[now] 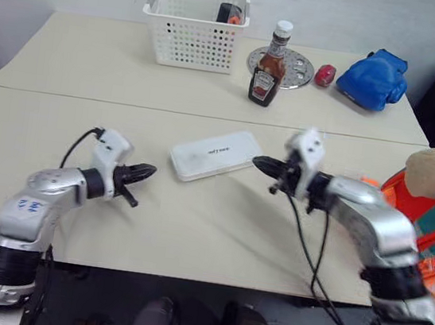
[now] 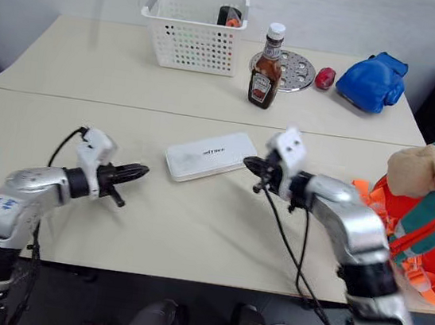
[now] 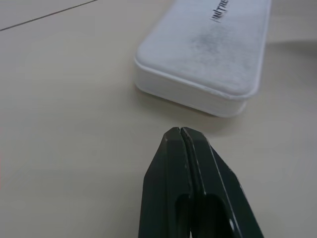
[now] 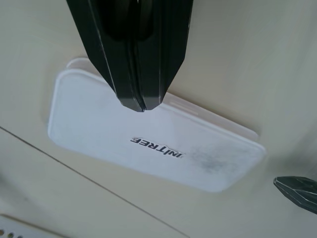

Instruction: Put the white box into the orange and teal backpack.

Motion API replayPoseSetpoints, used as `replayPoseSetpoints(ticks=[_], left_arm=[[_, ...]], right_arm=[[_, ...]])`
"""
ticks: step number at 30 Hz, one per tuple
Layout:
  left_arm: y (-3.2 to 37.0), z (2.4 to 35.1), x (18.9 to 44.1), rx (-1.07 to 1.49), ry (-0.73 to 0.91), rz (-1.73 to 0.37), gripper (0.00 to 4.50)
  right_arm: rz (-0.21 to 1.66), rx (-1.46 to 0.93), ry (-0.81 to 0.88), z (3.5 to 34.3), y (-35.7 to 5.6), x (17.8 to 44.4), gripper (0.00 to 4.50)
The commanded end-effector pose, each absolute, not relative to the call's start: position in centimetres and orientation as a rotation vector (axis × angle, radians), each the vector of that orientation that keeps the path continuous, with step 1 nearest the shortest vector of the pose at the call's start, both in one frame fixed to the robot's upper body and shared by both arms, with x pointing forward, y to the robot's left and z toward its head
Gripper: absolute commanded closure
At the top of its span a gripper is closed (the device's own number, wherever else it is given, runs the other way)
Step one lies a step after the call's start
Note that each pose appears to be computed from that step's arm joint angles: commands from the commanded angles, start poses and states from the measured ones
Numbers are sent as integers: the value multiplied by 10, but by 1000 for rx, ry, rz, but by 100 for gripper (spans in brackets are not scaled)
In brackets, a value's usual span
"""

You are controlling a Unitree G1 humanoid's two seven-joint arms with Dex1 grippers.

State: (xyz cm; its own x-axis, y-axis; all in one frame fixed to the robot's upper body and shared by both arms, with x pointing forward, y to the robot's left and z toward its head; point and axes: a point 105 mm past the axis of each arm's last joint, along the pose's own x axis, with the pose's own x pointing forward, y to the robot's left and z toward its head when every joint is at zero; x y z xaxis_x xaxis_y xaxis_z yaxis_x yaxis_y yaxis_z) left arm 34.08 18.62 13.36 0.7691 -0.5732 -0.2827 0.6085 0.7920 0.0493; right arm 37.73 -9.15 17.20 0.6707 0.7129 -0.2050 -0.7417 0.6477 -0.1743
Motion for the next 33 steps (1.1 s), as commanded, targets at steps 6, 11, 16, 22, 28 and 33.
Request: replayPoseSetpoints(ticks=[6,11,16,22,28,33], left_arm=[[173,138,357,175,244,-656,448],[166,138,362,178,238,-668,448],[160,138,364,174,229,-678,448],[158,136,363,183,231,-691,448],[183,137,365,227,248,-663,448],[198,141,369,278,252,-671,448]], right_arm=[[631,-286,63,194,-113,436,450],[604,-315,111,178,-118,448,450],[657,-330,151,156,-105,447,450],[686,-304,108,162,-99,442,450],[804,-330,105,159,-95,410,450],[976,-329,150,149,-81,367,450]])
